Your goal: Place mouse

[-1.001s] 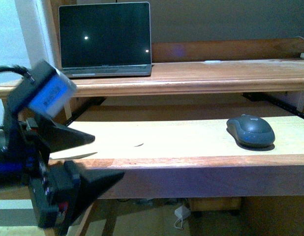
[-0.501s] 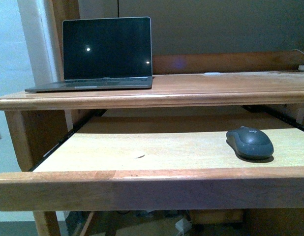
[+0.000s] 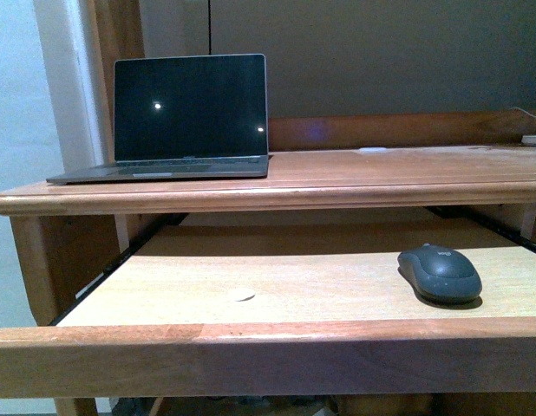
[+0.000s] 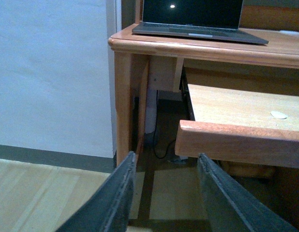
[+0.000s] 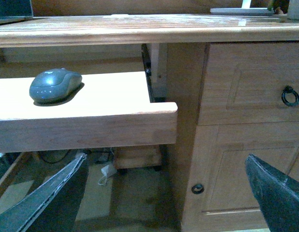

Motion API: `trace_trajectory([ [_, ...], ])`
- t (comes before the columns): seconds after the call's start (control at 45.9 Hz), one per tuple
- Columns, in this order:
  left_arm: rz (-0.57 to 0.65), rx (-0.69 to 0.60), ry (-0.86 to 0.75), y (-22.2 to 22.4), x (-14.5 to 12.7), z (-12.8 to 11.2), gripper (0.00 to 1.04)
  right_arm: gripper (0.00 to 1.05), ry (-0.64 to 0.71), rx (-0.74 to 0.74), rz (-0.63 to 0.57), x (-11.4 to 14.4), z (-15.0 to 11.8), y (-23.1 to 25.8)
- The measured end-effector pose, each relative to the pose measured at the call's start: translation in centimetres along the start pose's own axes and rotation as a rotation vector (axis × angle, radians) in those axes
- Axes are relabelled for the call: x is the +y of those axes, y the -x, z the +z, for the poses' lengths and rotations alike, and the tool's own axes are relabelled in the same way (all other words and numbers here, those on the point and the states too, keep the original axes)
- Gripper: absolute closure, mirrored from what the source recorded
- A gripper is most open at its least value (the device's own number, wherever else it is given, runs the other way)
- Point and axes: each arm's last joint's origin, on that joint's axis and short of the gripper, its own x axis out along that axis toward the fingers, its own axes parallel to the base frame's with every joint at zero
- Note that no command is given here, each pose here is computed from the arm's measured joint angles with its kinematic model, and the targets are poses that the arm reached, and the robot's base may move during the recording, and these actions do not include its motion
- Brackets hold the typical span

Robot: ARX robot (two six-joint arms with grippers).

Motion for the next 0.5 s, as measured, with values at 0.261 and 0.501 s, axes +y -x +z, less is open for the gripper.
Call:
trace_trajectory([
  [0.261,0.012,-0.003,-0.016,0.0,1.5,-0.9,1.02,0.07,-0.267,0.116,0.126,0.1,4.1,-3.6],
  [0.501,0.013,0.000,-0.018,0.1,1.6,-1.6,1.02,0.07,-0.229,0.105,0.207,3.5,9.2,-10.5],
])
